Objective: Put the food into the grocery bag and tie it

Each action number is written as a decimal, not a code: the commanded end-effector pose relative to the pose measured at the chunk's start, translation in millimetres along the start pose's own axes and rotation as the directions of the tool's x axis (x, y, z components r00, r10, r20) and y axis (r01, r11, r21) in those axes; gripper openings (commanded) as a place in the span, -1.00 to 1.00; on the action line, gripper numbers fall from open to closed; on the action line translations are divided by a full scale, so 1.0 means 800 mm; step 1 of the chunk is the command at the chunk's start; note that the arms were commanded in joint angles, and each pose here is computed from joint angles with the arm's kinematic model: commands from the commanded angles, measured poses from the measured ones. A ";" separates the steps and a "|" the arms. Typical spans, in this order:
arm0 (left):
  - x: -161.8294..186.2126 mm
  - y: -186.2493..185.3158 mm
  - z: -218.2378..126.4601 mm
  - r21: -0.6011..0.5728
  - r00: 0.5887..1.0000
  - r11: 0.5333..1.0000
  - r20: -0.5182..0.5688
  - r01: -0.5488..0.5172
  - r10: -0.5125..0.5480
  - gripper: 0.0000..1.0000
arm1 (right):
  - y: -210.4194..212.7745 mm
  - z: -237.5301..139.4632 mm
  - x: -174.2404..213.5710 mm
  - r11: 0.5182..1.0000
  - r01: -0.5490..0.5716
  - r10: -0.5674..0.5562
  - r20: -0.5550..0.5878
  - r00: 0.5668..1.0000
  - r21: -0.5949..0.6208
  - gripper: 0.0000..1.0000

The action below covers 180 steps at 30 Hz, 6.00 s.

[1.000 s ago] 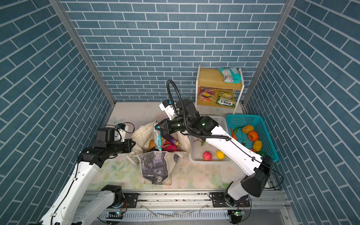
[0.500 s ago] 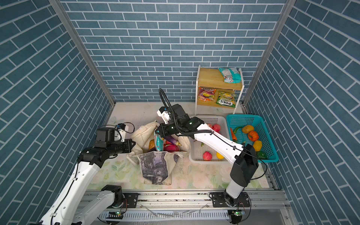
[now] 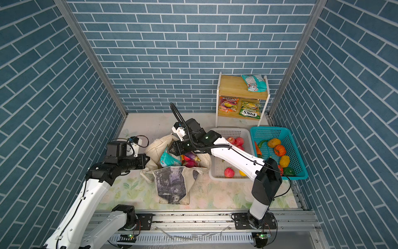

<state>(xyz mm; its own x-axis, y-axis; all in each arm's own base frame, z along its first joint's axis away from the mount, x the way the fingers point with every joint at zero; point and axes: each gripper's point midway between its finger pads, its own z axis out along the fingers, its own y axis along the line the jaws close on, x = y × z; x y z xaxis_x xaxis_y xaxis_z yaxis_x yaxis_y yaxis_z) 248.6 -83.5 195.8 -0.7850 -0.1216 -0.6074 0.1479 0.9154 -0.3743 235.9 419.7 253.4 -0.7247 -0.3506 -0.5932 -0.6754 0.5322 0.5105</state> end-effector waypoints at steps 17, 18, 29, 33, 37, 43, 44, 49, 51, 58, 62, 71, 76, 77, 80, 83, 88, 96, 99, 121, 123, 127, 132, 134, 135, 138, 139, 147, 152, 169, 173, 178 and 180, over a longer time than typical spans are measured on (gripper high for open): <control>0.004 0.002 0.001 -0.010 1.000 1.000 -0.005 -0.012 0.012 -0.94 | -0.107 -0.170 0.064 0.887 -0.160 0.039 0.275 0.961 0.434 0.33; 0.004 0.003 0.001 -0.010 1.000 1.000 -0.007 -0.012 0.012 -0.94 | -0.112 -0.169 0.074 0.883 -0.175 0.056 0.272 0.961 0.436 0.34; 0.005 0.003 0.002 -0.009 1.000 1.000 -0.011 -0.009 0.009 -0.94 | -0.156 -0.120 0.149 0.852 -0.320 0.242 0.232 0.942 0.414 0.26; 0.003 0.001 -0.001 -0.007 1.000 1.000 0.001 -0.014 0.014 -0.94 | -0.153 -0.094 0.142 0.868 -0.334 0.274 0.207 0.939 0.368 -0.32; -0.005 -0.007 -0.008 0.017 0.999 0.999 0.025 -0.027 0.027 -0.95 | -0.121 -0.090 0.101 0.909 -0.302 0.249 0.205 0.946 0.289 -0.93; -0.073 -0.056 -0.080 0.091 0.986 0.995 0.163 -0.043 0.028 -0.95 | -0.043 -0.129 0.009 0.967 -0.172 0.117 0.271 0.956 0.190 -1.00; -0.091 -0.069 -0.099 0.113 0.980 0.992 0.200 -0.047 0.024 -0.95 | -0.030 -0.137 -0.006 0.973 -0.151 0.097 0.281 0.955 0.176 -1.00; -0.142 -0.110 -0.149 0.187 0.967 0.982 0.254 -0.026 -0.023 -0.95 | -0.001 -0.158 -0.050 0.983 -0.106 0.051 0.336 0.940 0.148 -1.00; -0.149 -0.118 -0.148 0.216 0.970 0.976 0.240 -0.006 -0.047 -0.95 | 0.002 -0.160 -0.057 0.984 -0.101 0.046 0.342 0.939 0.146 -1.00; -0.146 -0.106 -0.097 0.206 0.980 0.976 0.164 0.077 -0.112 -0.96 | -0.009 -0.144 -0.064 0.977 -0.092 0.027 0.311 0.950 0.195 -1.00; -0.136 -0.098 -0.060 0.197 0.982 0.974 0.123 0.115 -0.141 -0.96 | -0.035 -0.123 -0.056 0.966 -0.109 0.046 0.259 0.965 0.233 -1.00; -0.128 -0.090 -0.046 0.145 0.980 0.979 0.121 0.141 -0.159 -0.92 | -0.073 -0.098 -0.059 0.949 -0.097 0.045 0.175 0.984 0.301 -1.00; -0.124 -0.079 -0.050 0.083 0.980 0.983 0.101 0.163 -0.171 -0.69 | -0.068 -0.088 -0.066 0.958 -0.075 0.035 0.146 0.989 0.278 -1.00; -0.122 -0.077 -0.049 0.069 0.981 0.984 0.093 0.165 -0.171 -0.63 | -0.069 -0.086 -0.065 0.957 -0.074 0.035 0.142 0.989 0.280 -1.00; -0.120 -0.072 -0.052 0.043 0.982 0.986 0.093 0.161 -0.165 -0.30 | -0.072 -0.084 -0.063 0.956 -0.074 0.037 0.134 0.990 0.285 -1.00; -0.125 -0.071 -0.068 0.030 0.979 0.989 0.134 0.148 -0.150 0.00 | -0.080 -0.087 -0.060 0.947 -0.076 0.036 0.132 0.991 0.313 -1.00; -0.133 -0.057 -0.116 -0.063 0.966 0.989 0.233 0.132 -0.114 0.24 | -0.095 -0.100 -0.056 0.923 -0.081 0.028 0.145 0.989 0.377 -1.00; -0.130 -0.036 -0.212 -0.156 0.893 0.977 0.445 0.144 -0.060 0.45 | -0.103 -0.116 -0.054 0.919 -0.094 0.031 0.167 0.985 0.382 -1.00; -0.115 -0.017 -0.222 -0.202 0.887 0.959 0.453 0.197 -0.086 0.49 | -0.105 -0.119 -0.052 0.920 -0.095 0.032 0.170 0.985 0.379 -1.00; -0.004 0.056 0.003 0.263 0.778 0.736 -0.118 0.624 -0.617 0.32 | -0.118 -0.133 -0.041 0.925 -0.108 0.041 0.186 0.982 0.364 -1.00; -0.002 0.063 0.010 0.246 0.772 0.734 -0.128 0.633 -0.622 0.30 | -0.118 -0.134 -0.041 0.926 -0.106 0.039 0.189 0.981 0.363 -1.00; -0.002 0.075 0.021 0.199 0.770 0.744 -0.142 0.637 -0.622 0.27 | -0.118 -0.135 -0.040 0.926 -0.106 0.037 0.193 0.981 0.362 -1.00; -0.004 0.075 0.041 0.192 0.776 0.752 -0.163 0.630 -0.609 0.25 | -0.119 -0.136 -0.039 0.926 -0.104 0.034 0.195 0.980 0.363 -1.00; -0.005 0.071 0.049 0.202 0.780 0.753 -0.167 0.626 -0.603 0.22 | -0.120 -0.135 -0.038 0.926 -0.105 0.035 0.194 0.980 0.363 -1.00; -0.005 0.069 0.054 0.208 0.783 0.754 -0.168 0.623 -0.599 0.21 | -0.120 -0.135 -0.038 0.926 -0.105 0.034 0.195 0.980 0.363 -1.00; -0.004 0.061 0.064 0.220 0.789 0.757 -0.179 0.615 -0.588 0.19 | -0.115 -0.133 -0.037 0.935 -0.101 0.038 0.188 0.981 0.340 -1.00; -0.004 0.059 0.066 0.221 0.790 0.758 -0.180 0.613 -0.586 0.18 | -0.116 -0.133 -0.037 0.935 -0.101 0.039 0.187 0.982 0.339 -1.00; 0.008 0.063 0.092 0.172 0.779 0.763 -0.226 0.623 -0.585 0.11 | -0.116 -0.130 -0.039 0.937 -0.101 0.040 0.184 0.982 0.333 -1.00; 0.015 0.068 0.101 0.136 0.787 0.782 -0.229 0.608 -0.573 0.02 | -0.117 -0.127 -0.038 0.938 -0.102 0.043 0.178 0.983 0.331 -1.00; -0.005 0.057 0.091 0.135 0.822 0.816 -0.201 0.562 -0.532 -0.62 | -0.121 -0.125 -0.038 0.935 -0.107 0.050 0.172 0.984 0.339 -1.00; -0.018 0.056 0.064 0.120 0.837 0.830 -0.154 0.544 -0.526 -0.75 | -0.120 -0.126 -0.038 0.935 -0.106 0.049 0.173 0.984 0.339 -1.00; -0.038 0.061 0.014 0.111 0.840 0.832 -0.068 0.543 -0.539 -0.79 | -0.120 -0.125 -0.039 0.935 -0.108 0.051 0.172 0.984 0.338 -1.00; -0.048 0.060 -0.009 0.113 0.841 0.835 -0.025 0.539 -0.540 -0.80 | -0.120 -0.125 -0.039 0.935 -0.107 0.051 0.172 0.984 0.338 -1.00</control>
<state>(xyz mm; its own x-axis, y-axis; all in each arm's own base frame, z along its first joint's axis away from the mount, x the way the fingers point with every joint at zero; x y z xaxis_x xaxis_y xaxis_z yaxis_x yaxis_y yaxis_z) 293.7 -38.6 187.0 -0.7671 -0.5814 -0.2712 -0.2303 0.6442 -0.7294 302.7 301.3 266.8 -0.7714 -0.1902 -0.6073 -0.4725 0.8105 0.3463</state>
